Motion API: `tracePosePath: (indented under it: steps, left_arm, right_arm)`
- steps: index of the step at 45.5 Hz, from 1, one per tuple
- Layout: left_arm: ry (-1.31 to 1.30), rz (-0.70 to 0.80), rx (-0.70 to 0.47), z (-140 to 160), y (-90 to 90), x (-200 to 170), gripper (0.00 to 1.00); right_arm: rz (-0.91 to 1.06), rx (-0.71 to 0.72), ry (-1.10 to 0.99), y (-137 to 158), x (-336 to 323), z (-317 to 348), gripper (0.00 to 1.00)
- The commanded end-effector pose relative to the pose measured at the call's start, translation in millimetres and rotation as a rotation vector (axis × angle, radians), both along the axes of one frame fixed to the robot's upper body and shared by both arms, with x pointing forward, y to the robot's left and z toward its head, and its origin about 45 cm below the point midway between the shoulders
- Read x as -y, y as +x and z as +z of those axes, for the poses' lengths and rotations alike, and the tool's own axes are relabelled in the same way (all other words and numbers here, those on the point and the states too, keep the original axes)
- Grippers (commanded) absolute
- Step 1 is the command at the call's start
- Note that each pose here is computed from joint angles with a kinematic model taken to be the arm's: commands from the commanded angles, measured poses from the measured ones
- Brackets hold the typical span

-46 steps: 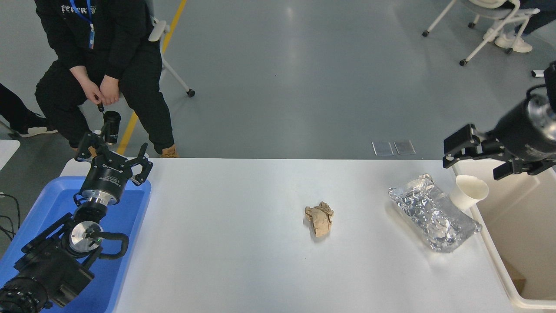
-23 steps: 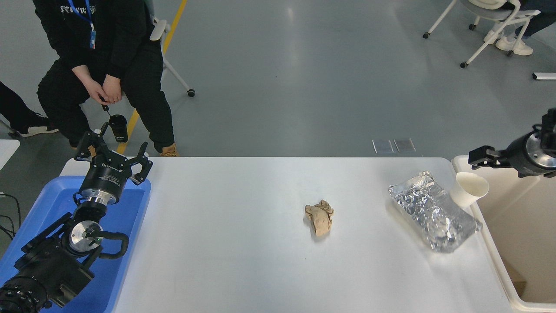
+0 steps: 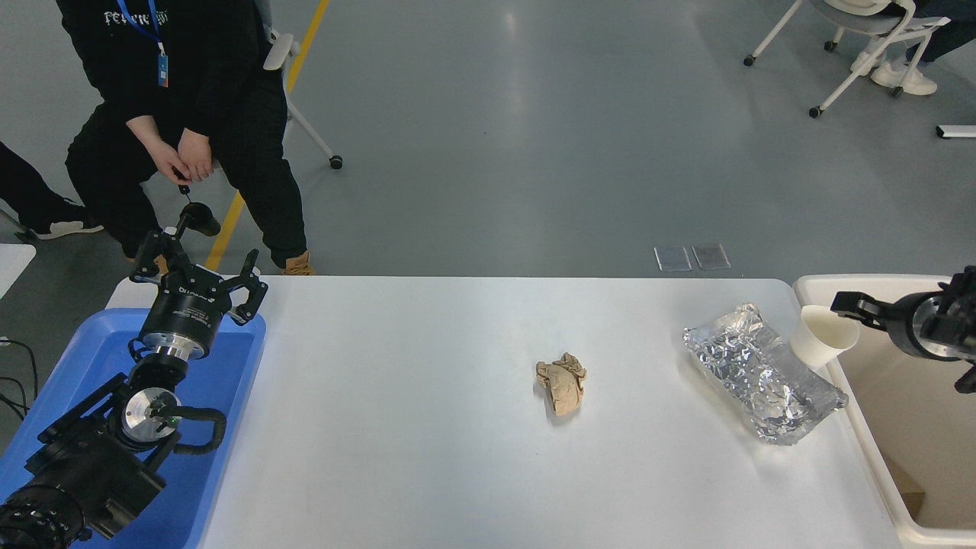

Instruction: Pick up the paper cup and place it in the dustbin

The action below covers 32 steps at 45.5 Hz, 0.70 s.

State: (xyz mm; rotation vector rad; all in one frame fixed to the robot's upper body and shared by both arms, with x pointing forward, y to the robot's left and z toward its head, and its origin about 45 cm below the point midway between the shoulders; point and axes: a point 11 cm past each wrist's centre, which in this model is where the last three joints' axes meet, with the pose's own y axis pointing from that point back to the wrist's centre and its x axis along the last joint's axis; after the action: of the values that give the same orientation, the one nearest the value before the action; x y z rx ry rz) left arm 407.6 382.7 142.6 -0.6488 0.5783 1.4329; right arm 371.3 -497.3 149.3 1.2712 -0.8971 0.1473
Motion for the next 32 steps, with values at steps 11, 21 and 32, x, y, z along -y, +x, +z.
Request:
tracePosePath:
  steps: [11, 21, 32]
  left_arm:
    - [0.001, -0.001, 0.000, 0.1, 0.1, 0.3, 0.99]
    - [0.000, 0.001, -0.001, -0.1, 0.0, -0.2, 0.99]
    - [0.000, 0.000, 0.000, 0.1, 0.1, 0.2, 0.99]
  right_arm:
    - [-0.035, 0.053, 0.028, -13.1, -7.9, -30.9, 0.94]
    - [-0.027, 0.059, 0.024, -17.5, -11.1, -40.4, 0.61]
    - [-0.026, 0.059, 0.066, -20.2, -20.9, -50.0, 0.17]
